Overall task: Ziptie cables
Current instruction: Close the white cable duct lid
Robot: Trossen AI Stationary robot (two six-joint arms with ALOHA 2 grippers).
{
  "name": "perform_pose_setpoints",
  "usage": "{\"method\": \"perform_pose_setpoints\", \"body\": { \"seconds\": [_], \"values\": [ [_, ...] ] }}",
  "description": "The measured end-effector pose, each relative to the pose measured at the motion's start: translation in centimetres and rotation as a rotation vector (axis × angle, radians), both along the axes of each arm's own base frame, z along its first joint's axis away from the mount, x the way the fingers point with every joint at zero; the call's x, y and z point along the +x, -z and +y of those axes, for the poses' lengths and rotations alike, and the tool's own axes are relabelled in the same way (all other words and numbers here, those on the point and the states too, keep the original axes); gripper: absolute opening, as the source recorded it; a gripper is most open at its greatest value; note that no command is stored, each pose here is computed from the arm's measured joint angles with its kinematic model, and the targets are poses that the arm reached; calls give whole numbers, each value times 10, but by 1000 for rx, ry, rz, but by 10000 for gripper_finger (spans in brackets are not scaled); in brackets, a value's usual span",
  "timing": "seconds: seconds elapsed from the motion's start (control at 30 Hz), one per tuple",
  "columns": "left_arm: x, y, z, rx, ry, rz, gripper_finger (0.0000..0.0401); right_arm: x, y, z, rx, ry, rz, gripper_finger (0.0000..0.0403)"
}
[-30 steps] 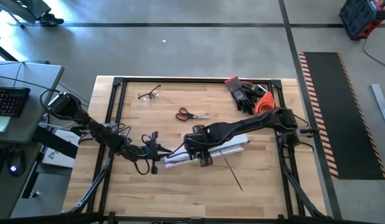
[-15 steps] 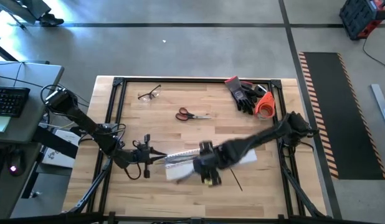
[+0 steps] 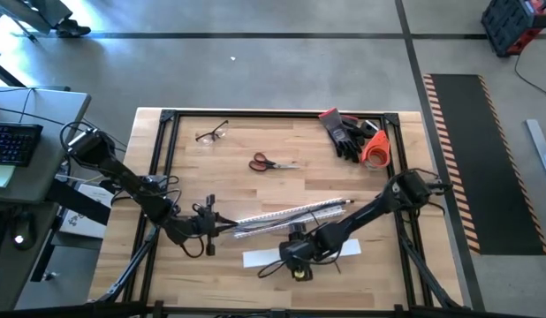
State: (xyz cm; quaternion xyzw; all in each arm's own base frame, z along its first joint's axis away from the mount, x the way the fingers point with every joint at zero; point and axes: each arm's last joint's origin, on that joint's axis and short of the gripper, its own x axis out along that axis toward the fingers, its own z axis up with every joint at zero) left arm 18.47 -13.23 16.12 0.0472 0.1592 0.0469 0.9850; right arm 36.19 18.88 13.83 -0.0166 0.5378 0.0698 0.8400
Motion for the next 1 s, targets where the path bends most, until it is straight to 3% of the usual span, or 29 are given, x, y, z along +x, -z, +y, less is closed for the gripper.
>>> {"method": "perform_pose_setpoints", "body": {
  "seconds": [0.37, 0.63, 0.83, 1.0],
  "values": [
    [2, 4, 1, 5, -52, -8, 0, -9, 29, -18, -4, -4, -72, 231],
    [4, 3, 2, -25, -73, -23, 0, 0, 21, -13, -59, -257, -147, 231],
    [5, 3, 4, -37, -87, -25, 0, 7, 14, -14, 6, -173, -102, 237],
    [6, 3, 5, -55, -100, -29, 0, 12, 1, -15, 10, -164, -50, 274]
  ]
}}
